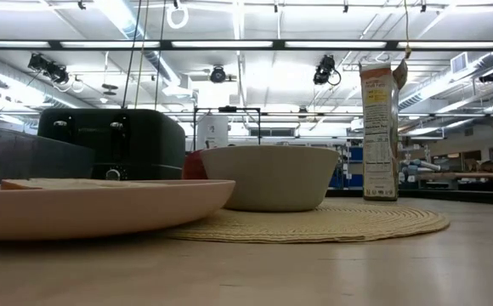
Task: Arrange a breakfast setting
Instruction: Put the purple spoon on the table mat to the right of the gray bowl
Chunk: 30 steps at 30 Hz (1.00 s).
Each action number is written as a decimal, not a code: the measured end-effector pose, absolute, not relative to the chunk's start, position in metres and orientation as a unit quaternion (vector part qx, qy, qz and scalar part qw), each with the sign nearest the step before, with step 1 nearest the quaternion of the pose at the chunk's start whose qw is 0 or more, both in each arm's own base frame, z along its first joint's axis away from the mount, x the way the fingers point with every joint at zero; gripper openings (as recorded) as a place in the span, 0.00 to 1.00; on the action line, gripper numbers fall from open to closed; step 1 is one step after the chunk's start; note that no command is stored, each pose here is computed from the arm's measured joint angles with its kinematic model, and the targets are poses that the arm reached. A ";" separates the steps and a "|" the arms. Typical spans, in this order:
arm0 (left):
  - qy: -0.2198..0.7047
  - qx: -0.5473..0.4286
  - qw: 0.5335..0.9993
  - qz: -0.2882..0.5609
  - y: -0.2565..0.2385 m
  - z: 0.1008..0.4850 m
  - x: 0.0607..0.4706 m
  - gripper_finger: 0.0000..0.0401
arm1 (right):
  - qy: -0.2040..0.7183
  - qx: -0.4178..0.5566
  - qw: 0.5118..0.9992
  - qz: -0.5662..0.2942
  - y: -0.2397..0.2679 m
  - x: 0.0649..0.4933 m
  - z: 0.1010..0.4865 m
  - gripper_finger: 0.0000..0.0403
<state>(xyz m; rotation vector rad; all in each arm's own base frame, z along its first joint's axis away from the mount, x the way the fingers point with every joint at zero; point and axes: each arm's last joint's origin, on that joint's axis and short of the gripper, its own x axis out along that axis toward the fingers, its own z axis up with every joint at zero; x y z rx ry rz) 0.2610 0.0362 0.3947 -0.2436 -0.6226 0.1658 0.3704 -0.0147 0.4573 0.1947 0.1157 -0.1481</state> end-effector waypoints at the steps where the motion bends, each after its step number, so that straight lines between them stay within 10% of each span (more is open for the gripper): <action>1: -0.305 -0.119 0.941 0.081 0.036 0.395 0.261 0.10 | 0.056 0.103 0.990 -0.074 -0.015 0.370 0.458 0.29; 21: -0.302 -0.141 0.941 0.051 0.033 0.394 0.262 0.16 | 0.055 0.188 0.980 -0.042 -0.023 0.368 0.459 0.08; 30: -0.237 -0.162 0.958 -0.025 0.026 0.398 0.248 0.40 | 0.085 0.254 0.963 -0.044 -0.006 0.357 0.461 0.08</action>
